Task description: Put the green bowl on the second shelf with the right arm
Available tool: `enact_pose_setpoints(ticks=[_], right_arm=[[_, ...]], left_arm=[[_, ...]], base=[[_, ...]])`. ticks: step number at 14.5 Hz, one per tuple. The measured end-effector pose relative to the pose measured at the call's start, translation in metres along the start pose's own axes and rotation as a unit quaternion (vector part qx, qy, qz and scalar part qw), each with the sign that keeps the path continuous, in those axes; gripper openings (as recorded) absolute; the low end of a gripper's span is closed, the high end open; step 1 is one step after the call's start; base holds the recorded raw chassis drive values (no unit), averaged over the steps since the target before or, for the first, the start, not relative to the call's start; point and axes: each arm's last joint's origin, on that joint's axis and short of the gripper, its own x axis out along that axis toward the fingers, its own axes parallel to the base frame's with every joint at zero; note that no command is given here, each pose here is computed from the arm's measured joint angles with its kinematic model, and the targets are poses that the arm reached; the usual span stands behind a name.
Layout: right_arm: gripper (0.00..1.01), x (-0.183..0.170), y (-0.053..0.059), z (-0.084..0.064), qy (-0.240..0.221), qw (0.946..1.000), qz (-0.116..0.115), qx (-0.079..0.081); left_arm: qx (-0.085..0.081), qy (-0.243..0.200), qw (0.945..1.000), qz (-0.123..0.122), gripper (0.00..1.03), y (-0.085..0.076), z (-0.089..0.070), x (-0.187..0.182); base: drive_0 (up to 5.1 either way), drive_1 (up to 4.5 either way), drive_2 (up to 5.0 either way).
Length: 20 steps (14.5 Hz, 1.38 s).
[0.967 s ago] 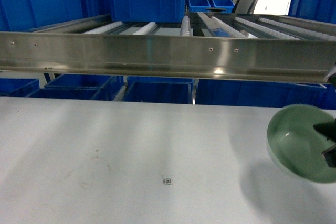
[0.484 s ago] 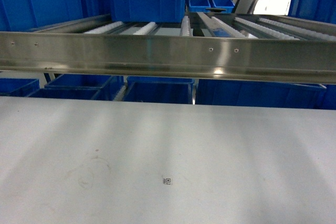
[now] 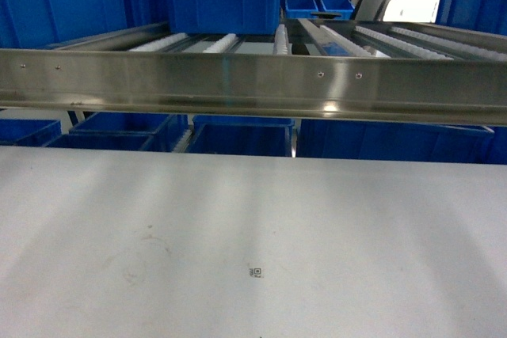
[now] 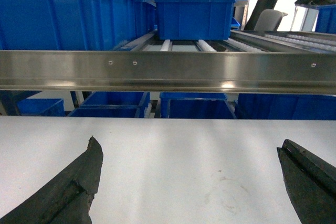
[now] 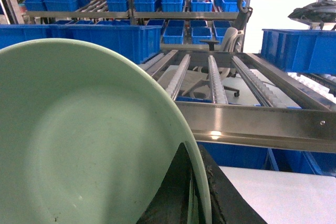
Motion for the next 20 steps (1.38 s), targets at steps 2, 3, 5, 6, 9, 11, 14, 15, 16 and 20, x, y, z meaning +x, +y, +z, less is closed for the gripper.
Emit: enact_pose_setpoints(ticks=[2, 3, 5, 6, 9, 11, 14, 15, 16, 20], right_arm=[[0.02, 0.0000, 0.0000, 0.0003, -0.002, 1.0000, 0.000, 0.000], [0.02, -0.0001, 0.0000, 0.0001, 0.000, 1.0000, 0.000, 0.000], [0.02, -0.0001, 0.0000, 0.0003, -0.002, 1.0000, 0.000, 0.000], [0.02, -0.0002, 0.0001, 0.0004, -0.002, 1.0000, 0.000, 0.000], [0.02, -0.0001, 0.0001, 0.0004, -0.002, 1.0000, 0.000, 0.000], [0.02, -0.0001, 0.0000, 0.0001, -0.001, 1.0000, 0.000, 0.000], [0.02, -0.0001, 0.0001, 0.0005, -0.003, 1.0000, 0.000, 0.000], [0.02, -0.0002, 0.0001, 0.0007, -0.004, 1.0000, 0.001, -0.001], [0.02, -0.0001, 0.0001, 0.0003, -0.002, 1.0000, 0.000, 0.000], [0.02, 0.0000, 0.0000, -0.0002, 0.001, 1.0000, 0.000, 0.001]], left_arm=[[0.000, 0.001, 1.0000, 0.001, 0.98, 0.0000, -0.0001, 0.0000], [0.000, 0.000, 1.0000, 0.000, 0.98, 0.0000, 0.0000, 0.0000], [0.000, 0.000, 1.0000, 0.001, 0.98, 0.0001, 0.0000, 0.0000], [0.000, 0.000, 1.0000, 0.001, 0.98, 0.0000, 0.0000, 0.0000], [0.000, 0.000, 1.0000, 0.001, 0.98, 0.0000, 0.0000, 0.0000], [0.000, 0.000, 1.0000, 0.001, 0.98, 0.0000, 0.0000, 0.0000], [0.000, 0.000, 1.0000, 0.001, 0.98, 0.0001, 0.0001, 0.0000], [0.000, 0.000, 1.0000, 0.001, 0.98, 0.0000, 0.0000, 0.0000], [0.000, 0.000, 1.0000, 0.001, 0.98, 0.0000, 0.0000, 0.0000], [0.000, 0.000, 1.0000, 0.001, 0.98, 0.0000, 0.0000, 0.0000]], base=[[0.0, 0.00, 0.0], [0.0, 0.00, 0.0], [0.0, 0.00, 0.0], [0.0, 0.00, 0.0], [0.0, 0.00, 0.0], [0.0, 0.00, 0.0], [0.0, 0.00, 0.0], [0.0, 0.00, 0.0], [0.0, 0.00, 0.0], [-3.8, 1.82, 1.8]])
